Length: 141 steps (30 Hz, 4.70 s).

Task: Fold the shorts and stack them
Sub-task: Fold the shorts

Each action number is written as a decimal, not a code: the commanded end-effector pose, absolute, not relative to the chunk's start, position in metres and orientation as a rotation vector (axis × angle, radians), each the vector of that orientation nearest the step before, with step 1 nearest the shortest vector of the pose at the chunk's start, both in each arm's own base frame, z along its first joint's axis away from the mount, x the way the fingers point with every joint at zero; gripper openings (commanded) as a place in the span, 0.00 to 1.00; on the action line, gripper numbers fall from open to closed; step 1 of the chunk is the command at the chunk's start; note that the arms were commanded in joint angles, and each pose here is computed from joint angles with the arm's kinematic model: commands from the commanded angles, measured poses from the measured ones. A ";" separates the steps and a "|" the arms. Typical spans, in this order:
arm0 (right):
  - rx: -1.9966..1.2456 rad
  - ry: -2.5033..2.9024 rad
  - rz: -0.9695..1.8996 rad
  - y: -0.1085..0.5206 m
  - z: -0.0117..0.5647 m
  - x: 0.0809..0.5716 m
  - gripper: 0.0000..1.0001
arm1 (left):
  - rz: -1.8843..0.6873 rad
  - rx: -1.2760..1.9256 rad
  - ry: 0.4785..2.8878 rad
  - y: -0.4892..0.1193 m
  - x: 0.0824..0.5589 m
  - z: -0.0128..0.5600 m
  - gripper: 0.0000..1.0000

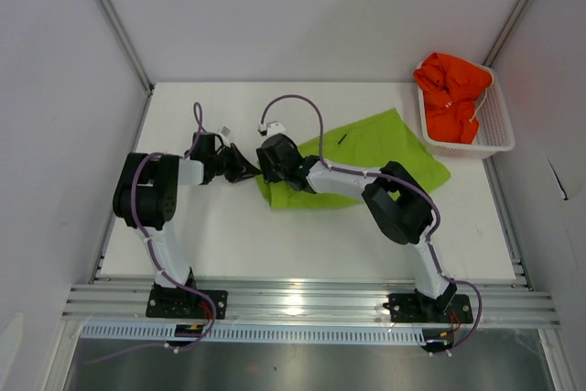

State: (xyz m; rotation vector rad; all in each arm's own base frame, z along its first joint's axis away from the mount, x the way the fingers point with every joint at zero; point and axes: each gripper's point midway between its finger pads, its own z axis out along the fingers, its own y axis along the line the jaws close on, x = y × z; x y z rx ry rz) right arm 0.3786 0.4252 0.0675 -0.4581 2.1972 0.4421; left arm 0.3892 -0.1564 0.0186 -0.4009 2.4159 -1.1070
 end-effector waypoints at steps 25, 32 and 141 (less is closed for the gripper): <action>-0.430 2.172 0.612 0.443 0.024 0.359 0.44 | -1.241 -0.503 2.262 -0.145 0.371 0.041 0.58; -0.398 2.169 0.636 0.441 0.023 0.358 0.42 | -1.241 -0.528 2.148 -0.138 0.372 0.059 0.56; -0.462 2.434 1.049 0.412 0.008 0.246 0.17 | -0.990 -0.359 2.305 -0.151 0.410 0.057 0.00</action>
